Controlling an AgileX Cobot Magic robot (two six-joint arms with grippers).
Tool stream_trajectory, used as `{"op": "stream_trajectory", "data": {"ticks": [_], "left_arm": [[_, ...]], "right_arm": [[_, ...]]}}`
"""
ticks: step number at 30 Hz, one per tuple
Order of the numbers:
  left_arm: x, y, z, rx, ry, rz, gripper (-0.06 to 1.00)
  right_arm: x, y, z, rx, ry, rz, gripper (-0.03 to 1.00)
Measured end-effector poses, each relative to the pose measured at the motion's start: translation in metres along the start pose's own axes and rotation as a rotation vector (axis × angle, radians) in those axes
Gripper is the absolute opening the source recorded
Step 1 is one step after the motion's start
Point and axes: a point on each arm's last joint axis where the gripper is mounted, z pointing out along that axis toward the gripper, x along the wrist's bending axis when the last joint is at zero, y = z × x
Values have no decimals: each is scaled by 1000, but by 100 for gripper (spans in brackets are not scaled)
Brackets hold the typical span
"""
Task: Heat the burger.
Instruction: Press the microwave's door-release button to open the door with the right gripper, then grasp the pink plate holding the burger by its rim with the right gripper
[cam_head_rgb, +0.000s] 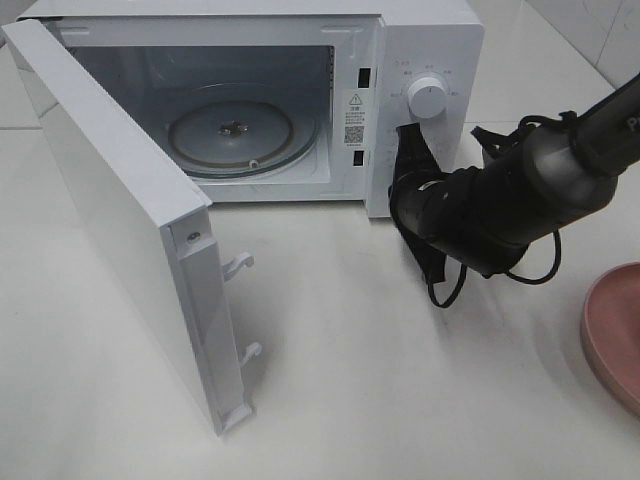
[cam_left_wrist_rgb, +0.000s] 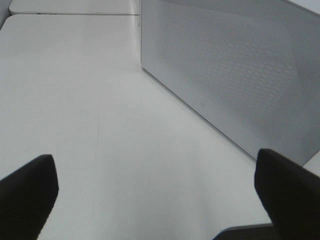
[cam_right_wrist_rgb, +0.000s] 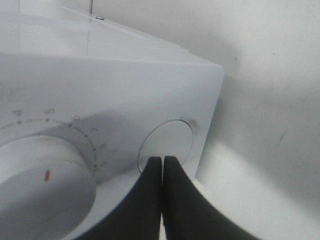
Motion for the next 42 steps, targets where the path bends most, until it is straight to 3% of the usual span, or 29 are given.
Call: {"op": "stream_trajectory", "data": {"ticks": [15, 29, 35, 37, 38, 42], "left_arm": [[0, 0, 0, 0, 0, 0, 99], [0, 0, 0, 0, 0, 0, 99], [0, 0, 0, 0, 0, 0, 99], [0, 0, 0, 0, 0, 0, 99], [0, 0, 0, 0, 0, 0, 99], [0, 0, 0, 0, 0, 0, 99]], "right_arm": [[-9, 10, -30, 63, -97, -125, 2], [3, 13, -69, 235, -127, -547, 2], [9, 13, -80, 308, -88, -846, 2], [9, 12, -80, 317, -84, -881, 2], [10, 12, -82, 335, -67, -971, 2], [10, 12, -82, 378, -47, -1072, 2]]}}
